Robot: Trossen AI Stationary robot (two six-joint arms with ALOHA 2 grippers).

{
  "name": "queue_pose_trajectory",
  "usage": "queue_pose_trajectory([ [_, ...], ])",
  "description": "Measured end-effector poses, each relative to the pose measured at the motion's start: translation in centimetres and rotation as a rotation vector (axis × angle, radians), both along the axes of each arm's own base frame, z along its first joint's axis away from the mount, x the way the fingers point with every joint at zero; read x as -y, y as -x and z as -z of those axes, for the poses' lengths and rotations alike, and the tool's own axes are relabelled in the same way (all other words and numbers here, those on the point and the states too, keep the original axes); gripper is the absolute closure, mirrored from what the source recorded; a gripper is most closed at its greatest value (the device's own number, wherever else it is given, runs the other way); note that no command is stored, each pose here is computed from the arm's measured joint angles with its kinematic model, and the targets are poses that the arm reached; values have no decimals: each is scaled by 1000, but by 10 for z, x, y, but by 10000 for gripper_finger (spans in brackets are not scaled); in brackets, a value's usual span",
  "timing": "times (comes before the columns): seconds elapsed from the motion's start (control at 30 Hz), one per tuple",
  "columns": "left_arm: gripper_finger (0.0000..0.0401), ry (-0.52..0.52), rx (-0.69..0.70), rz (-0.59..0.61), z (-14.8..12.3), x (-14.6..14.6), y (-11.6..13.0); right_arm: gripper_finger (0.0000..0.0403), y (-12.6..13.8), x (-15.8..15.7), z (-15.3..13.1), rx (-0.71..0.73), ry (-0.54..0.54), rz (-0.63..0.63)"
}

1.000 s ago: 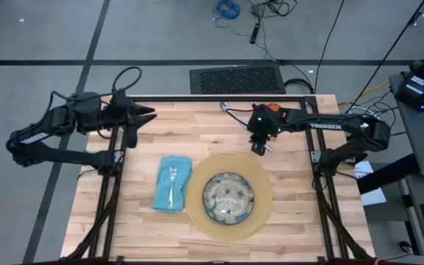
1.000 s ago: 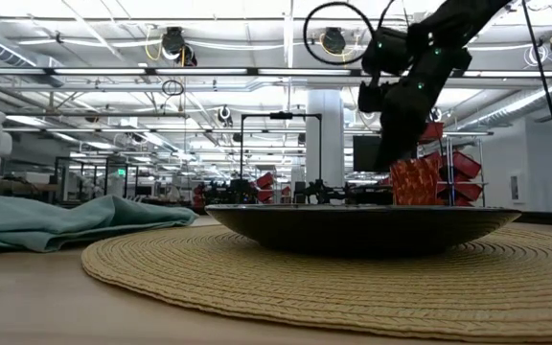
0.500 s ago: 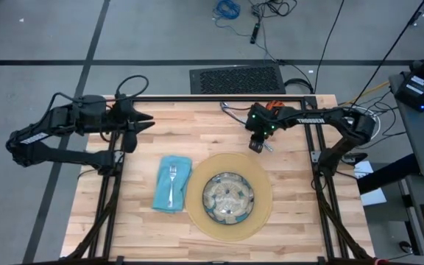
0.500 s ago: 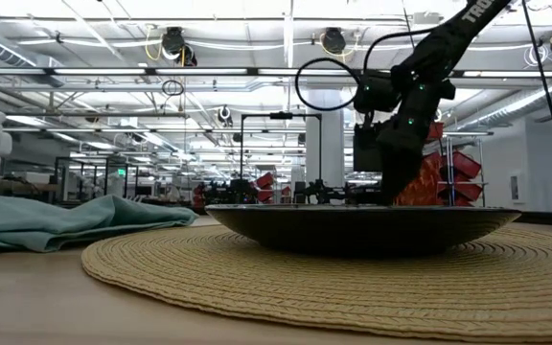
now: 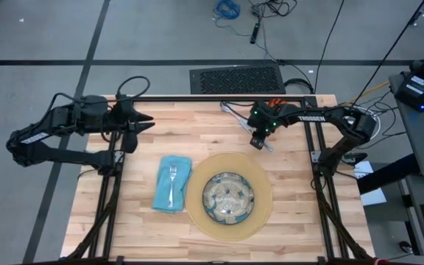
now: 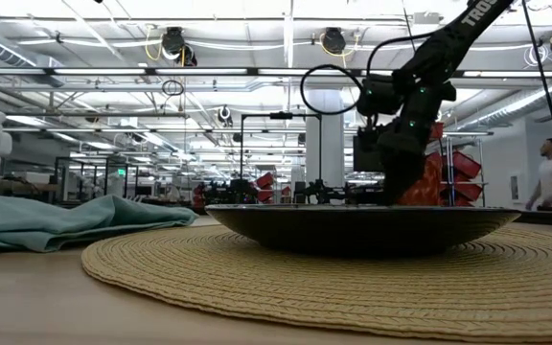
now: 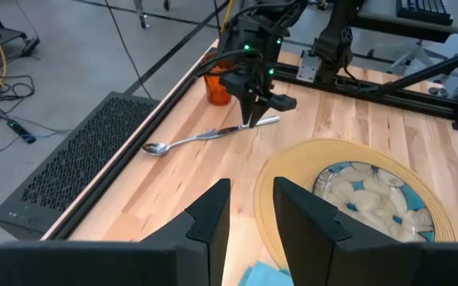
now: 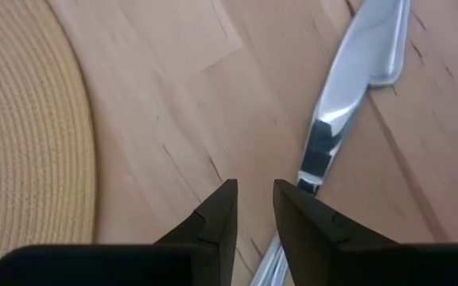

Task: Set table place
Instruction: Put the silver knife to the right of the brown mat

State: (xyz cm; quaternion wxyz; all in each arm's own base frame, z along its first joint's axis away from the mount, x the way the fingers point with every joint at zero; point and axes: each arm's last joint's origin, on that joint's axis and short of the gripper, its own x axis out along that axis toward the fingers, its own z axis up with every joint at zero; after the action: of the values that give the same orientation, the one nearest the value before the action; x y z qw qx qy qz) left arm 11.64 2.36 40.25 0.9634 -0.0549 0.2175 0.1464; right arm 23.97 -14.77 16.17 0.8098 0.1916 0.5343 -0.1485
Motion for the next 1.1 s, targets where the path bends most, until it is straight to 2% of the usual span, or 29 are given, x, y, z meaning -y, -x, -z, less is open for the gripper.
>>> queue_pose_trajectory([
  [0.33, 318, 3, -5, 3, 1, 0, 0, 328, 7, -5, 3, -70, -58, 5],
  [1.1, 318, 39, -69, -9, 7, -1, -5, 328, 13, -7, 20, -50, 9, 48],
])
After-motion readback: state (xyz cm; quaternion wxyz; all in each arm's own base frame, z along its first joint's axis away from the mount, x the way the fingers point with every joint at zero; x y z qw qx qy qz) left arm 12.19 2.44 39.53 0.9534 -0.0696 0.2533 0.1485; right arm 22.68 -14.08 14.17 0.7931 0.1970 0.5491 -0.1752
